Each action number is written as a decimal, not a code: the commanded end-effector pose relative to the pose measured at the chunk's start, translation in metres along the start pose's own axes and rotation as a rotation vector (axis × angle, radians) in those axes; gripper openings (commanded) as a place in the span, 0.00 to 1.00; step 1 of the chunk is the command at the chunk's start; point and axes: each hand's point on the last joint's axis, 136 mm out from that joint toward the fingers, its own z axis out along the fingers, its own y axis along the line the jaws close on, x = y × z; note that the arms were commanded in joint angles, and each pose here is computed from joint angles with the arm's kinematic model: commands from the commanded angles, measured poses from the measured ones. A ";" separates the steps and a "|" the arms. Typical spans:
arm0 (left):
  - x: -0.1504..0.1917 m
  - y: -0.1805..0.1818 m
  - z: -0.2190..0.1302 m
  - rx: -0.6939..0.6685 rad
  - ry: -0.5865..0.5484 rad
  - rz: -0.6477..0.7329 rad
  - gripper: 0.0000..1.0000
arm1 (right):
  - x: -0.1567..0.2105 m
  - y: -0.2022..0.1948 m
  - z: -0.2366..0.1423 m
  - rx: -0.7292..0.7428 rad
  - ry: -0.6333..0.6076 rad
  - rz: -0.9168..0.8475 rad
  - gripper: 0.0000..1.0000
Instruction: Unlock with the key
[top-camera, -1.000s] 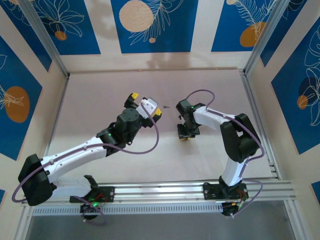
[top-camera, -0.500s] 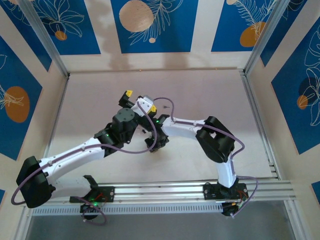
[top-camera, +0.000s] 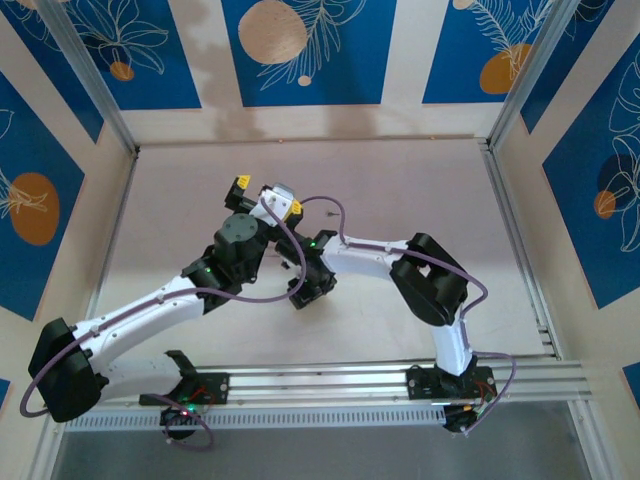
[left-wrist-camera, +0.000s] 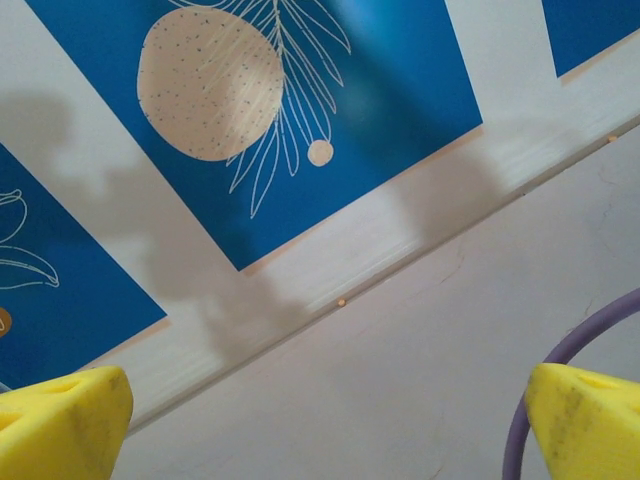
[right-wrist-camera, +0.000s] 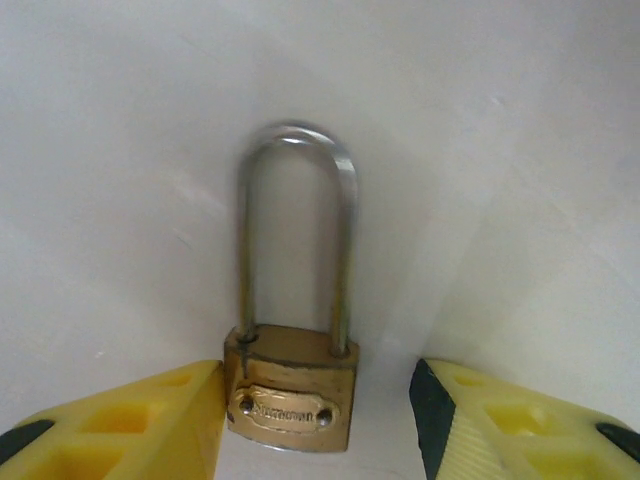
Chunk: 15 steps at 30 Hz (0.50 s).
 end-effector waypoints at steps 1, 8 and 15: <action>-0.004 0.011 -0.001 -0.034 -0.019 -0.034 1.00 | 0.016 -0.023 -0.004 0.067 0.042 0.014 0.53; -0.002 0.012 0.001 -0.036 -0.013 -0.033 1.00 | 0.013 -0.021 -0.005 0.049 0.035 0.030 0.53; -0.001 0.012 0.001 -0.032 -0.012 -0.034 1.00 | 0.008 -0.036 -0.013 0.085 0.025 0.058 0.53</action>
